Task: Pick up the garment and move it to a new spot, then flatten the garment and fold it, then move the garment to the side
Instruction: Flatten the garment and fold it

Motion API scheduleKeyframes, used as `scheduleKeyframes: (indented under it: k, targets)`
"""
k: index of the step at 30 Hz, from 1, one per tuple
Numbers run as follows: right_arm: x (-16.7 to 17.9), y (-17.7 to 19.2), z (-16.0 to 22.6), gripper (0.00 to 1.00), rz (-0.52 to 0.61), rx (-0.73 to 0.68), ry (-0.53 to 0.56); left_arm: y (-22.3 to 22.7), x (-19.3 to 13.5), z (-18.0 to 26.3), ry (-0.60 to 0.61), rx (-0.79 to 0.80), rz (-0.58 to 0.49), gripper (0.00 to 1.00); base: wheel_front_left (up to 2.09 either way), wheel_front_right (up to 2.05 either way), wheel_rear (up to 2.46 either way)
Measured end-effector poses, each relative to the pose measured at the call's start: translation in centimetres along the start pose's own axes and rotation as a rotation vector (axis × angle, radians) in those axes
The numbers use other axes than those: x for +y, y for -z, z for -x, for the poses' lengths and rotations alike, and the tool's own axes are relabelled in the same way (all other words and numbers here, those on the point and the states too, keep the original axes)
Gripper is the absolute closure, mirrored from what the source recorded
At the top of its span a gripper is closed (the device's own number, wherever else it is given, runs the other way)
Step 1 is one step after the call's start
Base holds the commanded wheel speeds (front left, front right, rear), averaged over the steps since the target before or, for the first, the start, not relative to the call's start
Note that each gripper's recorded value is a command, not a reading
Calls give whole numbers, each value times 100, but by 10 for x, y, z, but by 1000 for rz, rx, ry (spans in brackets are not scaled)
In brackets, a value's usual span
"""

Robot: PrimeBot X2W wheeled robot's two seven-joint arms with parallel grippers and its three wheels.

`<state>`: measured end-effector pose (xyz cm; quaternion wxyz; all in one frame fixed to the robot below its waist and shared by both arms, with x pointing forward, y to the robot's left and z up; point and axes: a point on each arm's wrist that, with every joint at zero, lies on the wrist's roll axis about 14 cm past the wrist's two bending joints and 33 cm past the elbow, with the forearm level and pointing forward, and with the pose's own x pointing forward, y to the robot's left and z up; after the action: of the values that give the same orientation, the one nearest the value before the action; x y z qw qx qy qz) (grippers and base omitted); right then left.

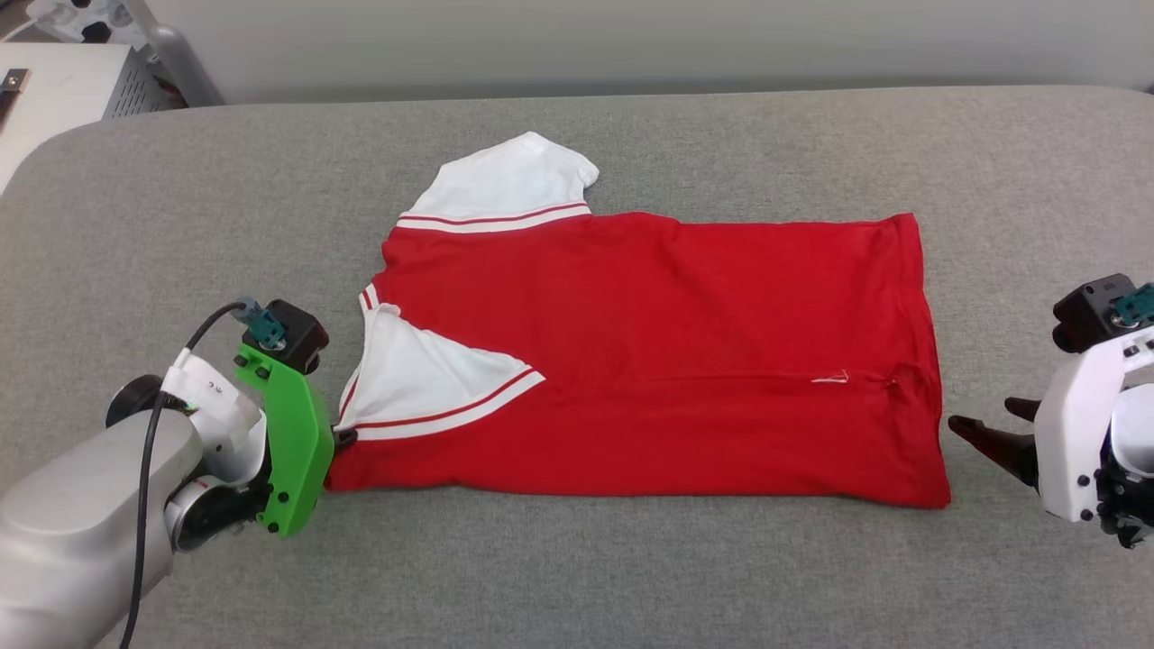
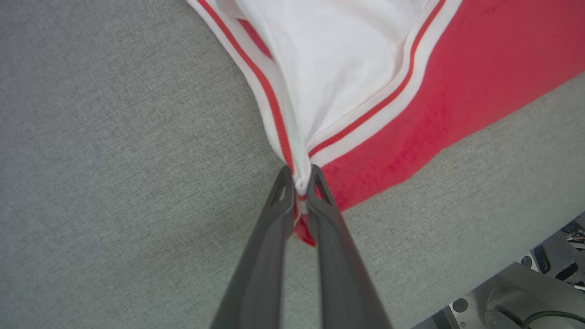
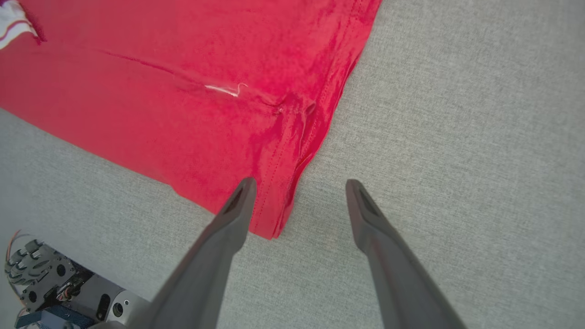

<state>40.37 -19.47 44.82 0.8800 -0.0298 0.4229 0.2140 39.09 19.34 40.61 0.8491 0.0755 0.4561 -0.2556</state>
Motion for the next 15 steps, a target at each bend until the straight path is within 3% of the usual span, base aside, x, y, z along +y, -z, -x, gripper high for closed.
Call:
scheduleKeyframes:
  k: [15]
  targets:
    - [12, 64, -59, 0, -37, 201, -19, 4, 4, -7, 3, -5, 9, 100, 0, 0, 0]
